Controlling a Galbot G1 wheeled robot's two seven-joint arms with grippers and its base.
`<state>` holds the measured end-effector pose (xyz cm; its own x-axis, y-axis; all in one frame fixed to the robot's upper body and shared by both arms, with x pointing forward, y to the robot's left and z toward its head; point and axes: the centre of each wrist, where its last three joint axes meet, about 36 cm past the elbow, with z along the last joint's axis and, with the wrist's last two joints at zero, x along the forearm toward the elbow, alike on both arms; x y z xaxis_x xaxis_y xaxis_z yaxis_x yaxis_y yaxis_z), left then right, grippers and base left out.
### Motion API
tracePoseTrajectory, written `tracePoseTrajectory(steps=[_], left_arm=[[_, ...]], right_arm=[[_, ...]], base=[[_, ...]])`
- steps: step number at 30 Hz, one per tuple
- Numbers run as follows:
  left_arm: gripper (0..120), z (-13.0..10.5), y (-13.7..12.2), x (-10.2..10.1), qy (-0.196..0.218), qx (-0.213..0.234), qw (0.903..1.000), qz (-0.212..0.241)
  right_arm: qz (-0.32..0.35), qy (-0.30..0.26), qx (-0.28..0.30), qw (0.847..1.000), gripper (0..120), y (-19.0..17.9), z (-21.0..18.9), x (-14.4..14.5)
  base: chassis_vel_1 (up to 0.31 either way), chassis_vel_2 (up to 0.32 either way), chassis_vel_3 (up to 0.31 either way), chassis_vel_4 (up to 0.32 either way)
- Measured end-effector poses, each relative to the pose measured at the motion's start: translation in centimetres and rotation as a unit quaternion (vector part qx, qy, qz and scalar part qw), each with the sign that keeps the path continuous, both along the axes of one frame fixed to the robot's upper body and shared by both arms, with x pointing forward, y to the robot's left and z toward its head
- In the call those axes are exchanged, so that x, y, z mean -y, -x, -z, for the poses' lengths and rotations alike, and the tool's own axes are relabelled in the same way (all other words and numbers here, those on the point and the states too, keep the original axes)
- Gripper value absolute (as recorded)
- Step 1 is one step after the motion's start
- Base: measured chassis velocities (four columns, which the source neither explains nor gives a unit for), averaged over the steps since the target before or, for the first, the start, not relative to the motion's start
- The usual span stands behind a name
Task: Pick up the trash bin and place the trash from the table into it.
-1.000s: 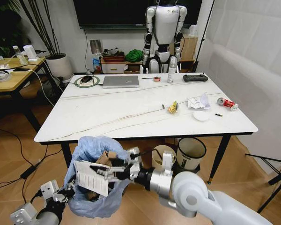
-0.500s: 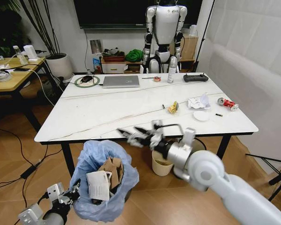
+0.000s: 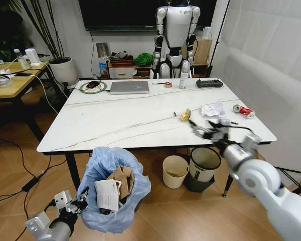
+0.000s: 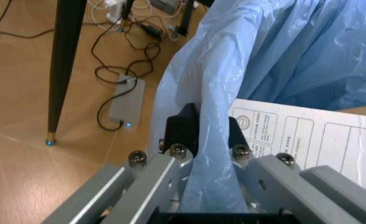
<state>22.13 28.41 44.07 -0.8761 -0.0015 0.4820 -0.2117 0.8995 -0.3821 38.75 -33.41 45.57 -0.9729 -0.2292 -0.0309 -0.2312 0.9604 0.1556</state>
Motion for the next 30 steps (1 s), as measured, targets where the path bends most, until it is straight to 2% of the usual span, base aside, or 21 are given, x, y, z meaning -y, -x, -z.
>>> tracePoseTrajectory(steps=[4, 15, 19, 30], left_arm=[[1, 0.1, -0.4, -0.1, 0.000, 0.005, 1.0000, 0.001], [1, 0.5, -0.1, 0.9, 0.002, 0.008, 0.9999, 0.014], [1, 0.7, 0.0, 1.3, 0.004, 0.009, 0.9998, 0.016], [1, 0.9, 0.5, 1.7, 0.007, 0.008, 0.9998, 0.019]], right_arm=[[0.032, 0.026, 0.011, 0.999, 100, 2.1, 2.2, 1.5], [0.009, 0.022, 0.027, 0.999, 100, 6.6, 4.1, 1.9], [0.013, 0.001, 0.032, 0.999, 100, 7.3, 4.8, 1.1], [0.015, -0.010, 0.037, 0.999, 100, 8.0, 6.0, 0.7]], base=[[0.000, 0.000, 0.000, 0.000], [0.000, 0.000, 0.000, 0.000], [0.000, 0.000, 0.000, 0.000], [-0.033, -0.040, 0.044, 0.040]])
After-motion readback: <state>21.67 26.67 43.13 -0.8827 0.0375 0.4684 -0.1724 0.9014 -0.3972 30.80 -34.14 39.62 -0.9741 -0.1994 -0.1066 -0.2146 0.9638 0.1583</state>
